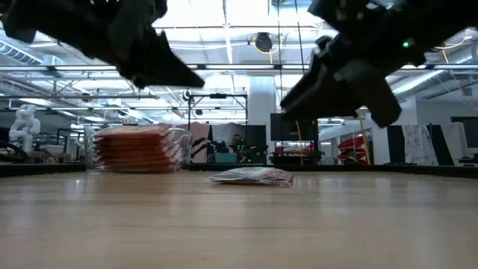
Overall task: Sort popcorn bags into baskets
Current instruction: Put the red popcorn bag into the transparent bin
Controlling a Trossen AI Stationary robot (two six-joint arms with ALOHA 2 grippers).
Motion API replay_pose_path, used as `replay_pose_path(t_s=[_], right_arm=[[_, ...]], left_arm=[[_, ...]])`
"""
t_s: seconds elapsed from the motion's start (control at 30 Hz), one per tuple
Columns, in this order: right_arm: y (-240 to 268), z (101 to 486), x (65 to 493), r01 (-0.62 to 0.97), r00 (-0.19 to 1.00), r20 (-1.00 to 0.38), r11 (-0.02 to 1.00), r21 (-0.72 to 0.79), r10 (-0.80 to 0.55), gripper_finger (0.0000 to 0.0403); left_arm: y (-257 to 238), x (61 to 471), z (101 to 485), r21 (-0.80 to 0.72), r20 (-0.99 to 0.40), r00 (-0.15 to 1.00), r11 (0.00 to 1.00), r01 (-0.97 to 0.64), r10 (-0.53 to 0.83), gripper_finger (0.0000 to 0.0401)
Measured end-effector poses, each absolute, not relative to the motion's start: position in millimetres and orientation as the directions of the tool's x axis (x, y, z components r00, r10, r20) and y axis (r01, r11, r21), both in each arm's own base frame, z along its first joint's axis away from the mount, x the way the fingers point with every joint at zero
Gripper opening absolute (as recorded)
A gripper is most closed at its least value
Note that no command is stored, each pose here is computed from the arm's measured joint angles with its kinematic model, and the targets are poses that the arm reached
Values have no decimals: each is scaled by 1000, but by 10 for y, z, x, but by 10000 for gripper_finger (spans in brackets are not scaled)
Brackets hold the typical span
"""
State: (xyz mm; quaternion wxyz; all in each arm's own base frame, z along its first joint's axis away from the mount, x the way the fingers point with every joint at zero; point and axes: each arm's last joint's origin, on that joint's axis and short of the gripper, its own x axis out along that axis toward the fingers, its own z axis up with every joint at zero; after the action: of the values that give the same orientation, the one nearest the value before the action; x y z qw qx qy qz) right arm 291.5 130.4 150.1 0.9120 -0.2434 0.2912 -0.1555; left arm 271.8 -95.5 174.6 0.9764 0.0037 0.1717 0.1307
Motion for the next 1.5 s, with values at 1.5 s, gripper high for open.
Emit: replay_pose_path(t_s=[1.5], right_arm=[[324,1117,3079,-516,637,-725,553,-654,-264,202]], left_arm=[[-203,3259,778,-124,-587,752,885,-449,299,21]])
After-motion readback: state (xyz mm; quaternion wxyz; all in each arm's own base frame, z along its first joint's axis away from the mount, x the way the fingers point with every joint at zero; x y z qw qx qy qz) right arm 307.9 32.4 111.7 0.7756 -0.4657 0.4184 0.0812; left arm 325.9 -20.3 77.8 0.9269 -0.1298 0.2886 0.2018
